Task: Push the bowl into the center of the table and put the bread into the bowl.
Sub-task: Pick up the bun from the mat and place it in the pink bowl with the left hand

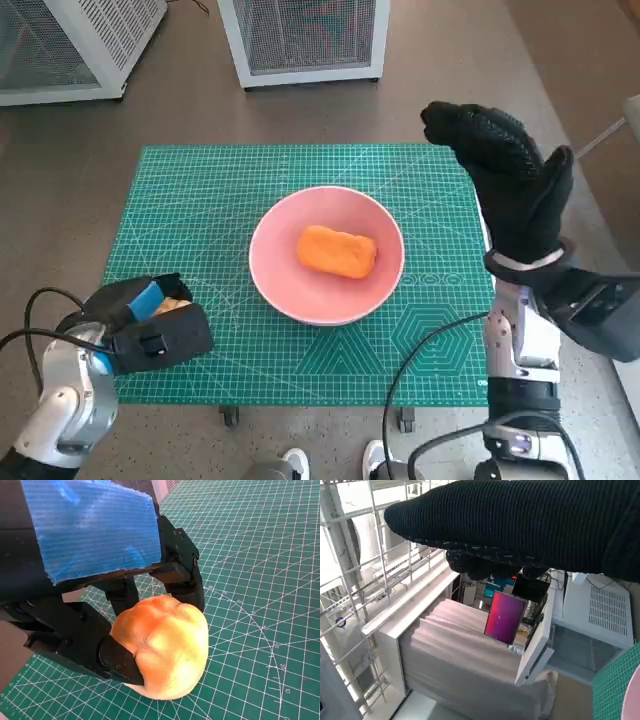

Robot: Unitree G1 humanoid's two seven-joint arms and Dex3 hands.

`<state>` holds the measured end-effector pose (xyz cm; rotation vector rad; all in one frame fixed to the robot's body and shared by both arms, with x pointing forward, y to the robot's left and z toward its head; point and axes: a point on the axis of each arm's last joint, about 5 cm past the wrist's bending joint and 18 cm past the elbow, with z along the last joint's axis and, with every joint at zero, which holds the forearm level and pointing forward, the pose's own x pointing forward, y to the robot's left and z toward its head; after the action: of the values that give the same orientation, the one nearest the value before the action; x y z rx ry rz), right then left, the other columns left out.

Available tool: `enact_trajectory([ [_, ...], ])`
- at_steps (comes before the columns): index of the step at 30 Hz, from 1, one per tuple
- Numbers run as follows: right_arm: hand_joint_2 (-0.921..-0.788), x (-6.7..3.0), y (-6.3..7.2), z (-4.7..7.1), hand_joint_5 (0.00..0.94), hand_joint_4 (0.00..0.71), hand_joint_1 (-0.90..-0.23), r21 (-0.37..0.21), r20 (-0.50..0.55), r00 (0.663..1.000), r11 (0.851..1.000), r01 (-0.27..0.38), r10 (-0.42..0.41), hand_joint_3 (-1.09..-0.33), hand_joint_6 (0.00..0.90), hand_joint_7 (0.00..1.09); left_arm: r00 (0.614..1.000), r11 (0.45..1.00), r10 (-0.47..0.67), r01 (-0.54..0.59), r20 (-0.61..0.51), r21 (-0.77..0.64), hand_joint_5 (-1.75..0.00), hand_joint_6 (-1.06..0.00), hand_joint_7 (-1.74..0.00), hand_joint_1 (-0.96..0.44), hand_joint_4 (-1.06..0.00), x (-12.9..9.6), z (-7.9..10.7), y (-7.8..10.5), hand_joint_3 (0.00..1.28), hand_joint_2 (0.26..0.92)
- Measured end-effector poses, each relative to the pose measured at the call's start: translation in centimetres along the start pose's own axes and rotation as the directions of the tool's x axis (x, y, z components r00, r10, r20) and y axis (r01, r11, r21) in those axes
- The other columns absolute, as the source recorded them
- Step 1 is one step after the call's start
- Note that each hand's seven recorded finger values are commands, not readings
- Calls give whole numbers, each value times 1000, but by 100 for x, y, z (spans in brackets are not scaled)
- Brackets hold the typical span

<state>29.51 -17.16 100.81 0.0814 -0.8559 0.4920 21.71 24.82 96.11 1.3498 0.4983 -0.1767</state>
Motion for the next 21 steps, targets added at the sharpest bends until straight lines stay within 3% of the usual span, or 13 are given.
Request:
enact_trajectory([
  [9, -921, -2, -2, 0, 1, 194, -650, 1, 0, 1000, 1000, -2, 2, -756, 34, 400, 1000, 999, 0, 1, 30, -41, -1187, -637, -1117, 2, -708, -79, -28, 53, 56, 920],
  [21, -921, -8, -4, -8, 0, 193, -650, 3, -4, 1000, 1000, -3, 3, -758, 35, 398, 984, 987, 109, -90, 140, -136, -1125, -629, -1153, 3, -738, -337, 44, 365, 48, 919],
])
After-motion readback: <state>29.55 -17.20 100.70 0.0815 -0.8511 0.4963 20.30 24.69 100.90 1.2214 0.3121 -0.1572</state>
